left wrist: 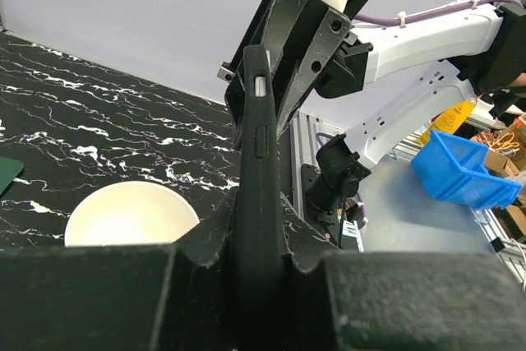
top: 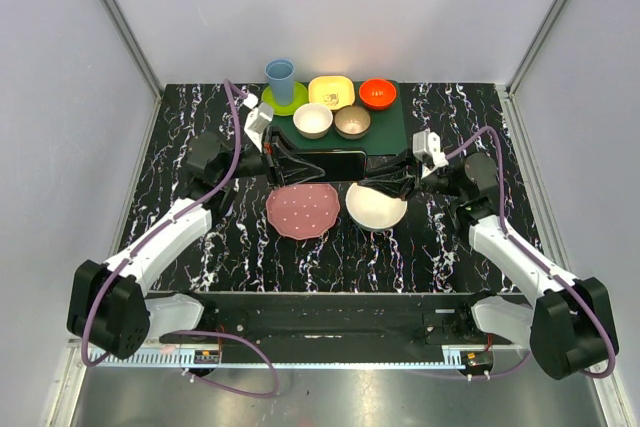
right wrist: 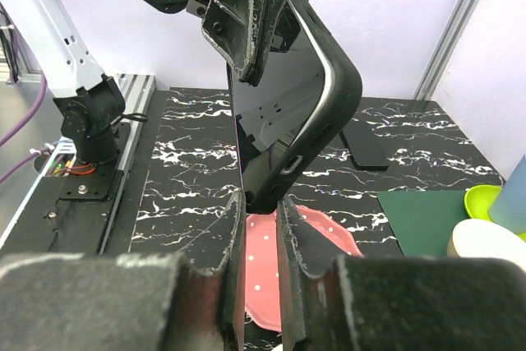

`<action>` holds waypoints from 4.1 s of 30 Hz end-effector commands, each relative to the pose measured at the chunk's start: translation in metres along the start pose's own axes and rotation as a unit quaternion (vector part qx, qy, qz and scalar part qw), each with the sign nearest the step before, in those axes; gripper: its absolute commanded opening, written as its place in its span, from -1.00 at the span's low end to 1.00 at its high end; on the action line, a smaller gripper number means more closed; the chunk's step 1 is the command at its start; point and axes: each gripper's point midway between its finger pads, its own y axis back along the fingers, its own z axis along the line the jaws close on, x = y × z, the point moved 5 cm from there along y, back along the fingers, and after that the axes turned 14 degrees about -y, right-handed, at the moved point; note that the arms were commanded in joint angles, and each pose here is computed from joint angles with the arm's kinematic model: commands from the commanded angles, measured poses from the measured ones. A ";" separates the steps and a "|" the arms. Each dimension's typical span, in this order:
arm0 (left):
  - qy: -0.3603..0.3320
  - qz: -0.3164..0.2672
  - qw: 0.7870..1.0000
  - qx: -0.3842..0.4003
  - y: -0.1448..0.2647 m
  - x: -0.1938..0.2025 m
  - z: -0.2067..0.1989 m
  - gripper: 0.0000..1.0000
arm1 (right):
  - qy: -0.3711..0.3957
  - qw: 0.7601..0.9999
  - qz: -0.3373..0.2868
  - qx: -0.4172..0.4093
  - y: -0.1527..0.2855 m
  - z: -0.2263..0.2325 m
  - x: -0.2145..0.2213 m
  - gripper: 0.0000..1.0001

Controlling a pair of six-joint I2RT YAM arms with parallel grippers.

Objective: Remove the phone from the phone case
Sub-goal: Remove the phone case from the phone.

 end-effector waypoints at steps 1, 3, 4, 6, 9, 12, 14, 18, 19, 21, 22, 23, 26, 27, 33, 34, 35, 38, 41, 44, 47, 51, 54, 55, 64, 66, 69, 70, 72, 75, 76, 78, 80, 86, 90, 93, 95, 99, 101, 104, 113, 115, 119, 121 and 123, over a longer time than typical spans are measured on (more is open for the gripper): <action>-0.043 -0.031 0.999 0.011 -0.005 -0.026 -0.006 -1.00 | 0.073 0.997 -0.008 0.000 0.000 0.002 -0.006 -0.84; -0.041 -0.031 0.999 0.013 -0.005 -0.026 -0.007 -1.00 | 0.082 0.997 -0.005 0.008 0.001 -0.001 -0.004 -0.82; -0.042 -0.031 0.999 0.015 -0.005 -0.026 -0.007 -1.00 | 0.093 0.996 -0.005 0.015 0.001 -0.004 -0.005 -0.82; -0.042 -0.030 0.999 0.018 -0.006 -0.026 -0.009 -1.00 | 0.106 0.994 -0.002 0.023 0.002 -0.007 -0.004 -0.82; -0.041 -0.030 0.998 0.024 -0.006 -0.027 -0.011 -1.00 | 0.117 0.992 -0.001 0.039 0.003 -0.011 -0.003 -0.82; -0.040 -0.028 0.998 0.030 -0.007 -0.027 -0.013 -1.00 | 0.125 0.991 0.000 0.052 0.004 -0.016 -0.002 -0.82; -0.041 -0.028 0.998 0.035 -0.007 -0.028 -0.015 -1.00 | 0.129 0.990 0.000 0.065 0.005 -0.019 -0.002 -0.82; -0.040 -0.027 0.998 0.043 -0.008 -0.028 -0.018 -1.00 | 0.151 0.985 0.002 0.085 0.007 -0.025 -0.001 -0.82; -0.042 -0.028 0.998 0.046 -0.008 -0.029 -0.019 -1.00 | 0.154 0.984 0.002 0.088 0.008 -0.026 -0.001 -0.81; -0.041 -0.027 0.998 0.049 -0.009 -0.029 -0.019 -1.00 | 0.161 0.983 0.005 0.091 0.009 -0.027 0.000 -0.79; -0.042 -0.027 0.997 0.051 -0.009 -0.030 -0.020 -1.00 | 0.163 0.982 0.005 0.094 0.009 -0.028 0.000 -0.78; -0.042 -0.027 0.997 0.051 -0.009 -0.029 -0.020 -1.00 | 0.165 0.982 0.005 0.097 0.009 -0.028 0.000 -0.78; -0.042 -0.027 0.997 0.052 -0.009 -0.030 -0.021 -1.00 | 0.176 0.978 0.006 0.107 0.011 -0.032 0.001 -0.78; -0.042 -0.026 0.997 0.054 -0.009 -0.029 -0.021 -1.00 | 0.181 0.977 0.006 0.110 0.011 -0.033 0.001 -0.78; -0.043 -0.026 0.997 0.058 -0.010 -0.029 -0.023 -1.00 | 0.190 0.973 0.004 0.132 0.013 -0.038 -0.001 -0.78; -0.043 -0.025 0.997 0.058 -0.010 -0.029 -0.023 -1.00 | 0.190 0.972 0.004 0.140 0.014 -0.040 -0.001 -0.78; -0.043 -0.026 0.997 0.059 -0.010 -0.029 -0.023 -1.00 | 0.193 0.971 0.003 0.143 0.015 -0.041 -0.001 -0.77; -0.043 -0.027 0.997 0.062 -0.010 -0.030 -0.025 -1.00 | 0.200 0.967 0.003 0.159 0.016 -0.046 -0.001 -0.77; -0.044 -0.027 0.997 0.063 -0.010 -0.030 -0.026 -1.00 | 0.202 0.963 0.001 0.176 0.018 -0.050 -0.002 -0.76; -0.043 -0.026 0.997 0.065 -0.010 -0.029 -0.026 -1.00 | 0.202 0.960 -0.004 0.193 0.019 -0.054 -0.005 -0.77; -0.042 -0.026 0.997 0.066 -0.010 -0.029 -0.027 -1.00 | 0.198 0.957 -0.010 0.213 0.020 -0.058 -0.008 -0.77; -0.043 -0.027 0.996 0.070 -0.011 -0.029 -0.028 -1.00 | 0.186 0.952 -0.011 0.241 0.021 -0.065 -0.010 -0.73; -0.043 -0.027 0.996 0.070 -0.010 -0.029 -0.028 -1.00 | 0.179 0.953 -0.014 0.245 0.021 -0.066 -0.012 -0.63; -0.044 -0.027 0.996 0.070 -0.010 -0.029 -0.028 -1.00 | 0.176 0.953 -0.018 0.246 0.021 -0.065 -0.014 -0.60; -0.054 -0.027 0.996 0.062 -0.009 -0.028 -0.028 -1.00 | 0.114 0.954 -0.052 0.274 0.021 -0.063 -0.033 -0.20; -0.052 -0.026 0.997 0.056 -0.010 -0.027 -0.026 -1.00 | 0.101 0.956 -0.053 0.271 0.021 -0.062 -0.036 -0.14; -0.054 -0.023 0.997 0.048 -0.009 -0.026 -0.024 -1.00 | 0.079 0.957 -0.061 0.271 0.021 -0.060 -0.041 -0.04; -0.061 -0.024 0.997 0.047 -0.010 -0.027 -0.024 -1.00 | 0.075 0.957 -0.066 0.271 0.021 -0.059 -0.045 -0.03; -0.055 -0.018 0.998 0.039 -0.009 -0.024 -0.021 -1.00 | 0.059 0.957 -0.074 0.272 0.022 -0.058 -0.047 -0.02; -0.059 -0.015 0.998 0.028 -0.010 -0.024 -0.017 -1.00 | 0.036 0.956 -0.092 0.276 0.025 -0.057 -0.056 -0.02; -0.060 -0.015 0.998 0.025 -0.010 -0.023 -0.016 -1.00 | 0.029 0.956 -0.096 0.277 0.026 -0.057 -0.058 -0.02; -0.059 -0.016 0.998 0.011 -0.009 -0.024 -0.012 -1.00 | 0.011 0.958 -0.102 0.266 0.025 -0.053 -0.062 -0.02; -0.057 -0.017 0.998 -0.007 -0.007 -0.024 -0.007 -1.00 | -0.003 0.965 -0.098 0.243 0.025 -0.047 -0.063 -0.02; -0.056 -0.013 0.997 -0.043 -0.004 -0.022 0.004 -1.00 | -0.049 0.982 -0.070 0.169 0.016 -0.027 -0.064 -0.05; -0.058 -0.013 0.997 -0.047 -0.003 -0.022 0.005 -1.00 | -0.063 0.985 -0.066 0.146 0.014 -0.021 -0.067 -0.10; -0.058 -0.013 0.997 -0.045 -0.003 -0.023 0.004 -1.00 | -0.069 0.989 -0.058 0.120 0.012 -0.016 -0.064 -0.14; -0.057 -0.014 0.997 -0.044 -0.004 -0.023 0.004 -1.00 | -0.075 0.990 -0.056 0.110 0.012 -0.014 -0.062 -0.19; -0.055 -0.015 0.998 -0.039 -0.004 -0.023 0.003 -1.00 | -0.072 0.988 -0.059 0.119 0.012 -0.019 -0.058 -0.22; -0.053 -0.016 0.998 -0.034 -0.004 -0.023 0.002 -1.00 | -0.070 0.988 -0.060 0.126 0.013 -0.022 -0.056 -0.22; -0.050 -0.018 0.998 -0.030 -0.005 -0.023 0.002 -1.00 | -0.074 0.986 -0.063 0.134 0.013 -0.025 -0.055 -0.23; -0.045 -0.022 0.999 -0.019 -0.006 -0.024 0.000 -1.00 | -0.071 0.984 -0.070 0.146 0.013 -0.031 -0.054 -0.25; -0.045 -0.022 0.999 -0.019 -0.006 -0.025 -0.001 -1.00 | -0.072 0.984 -0.071 0.148 0.013 -0.031 -0.054 -0.26; -0.044 -0.021 0.999 -0.018 -0.006 -0.024 0.000 -1.00 | -0.073 0.984 -0.072 0.149 0.013 -0.032 -0.054 -0.26; -0.043 -0.021 0.999 -0.018 -0.007 -0.023 0.000 -1.00 | -0.077 0.983 -0.073 0.148 0.013 -0.032 -0.053 -0.26; -0.045 -0.021 0.999 -0.019 -0.006 -0.023 0.001 -1.00 | -0.077 0.983 -0.074 0.147 0.013 -0.032 -0.053 -0.26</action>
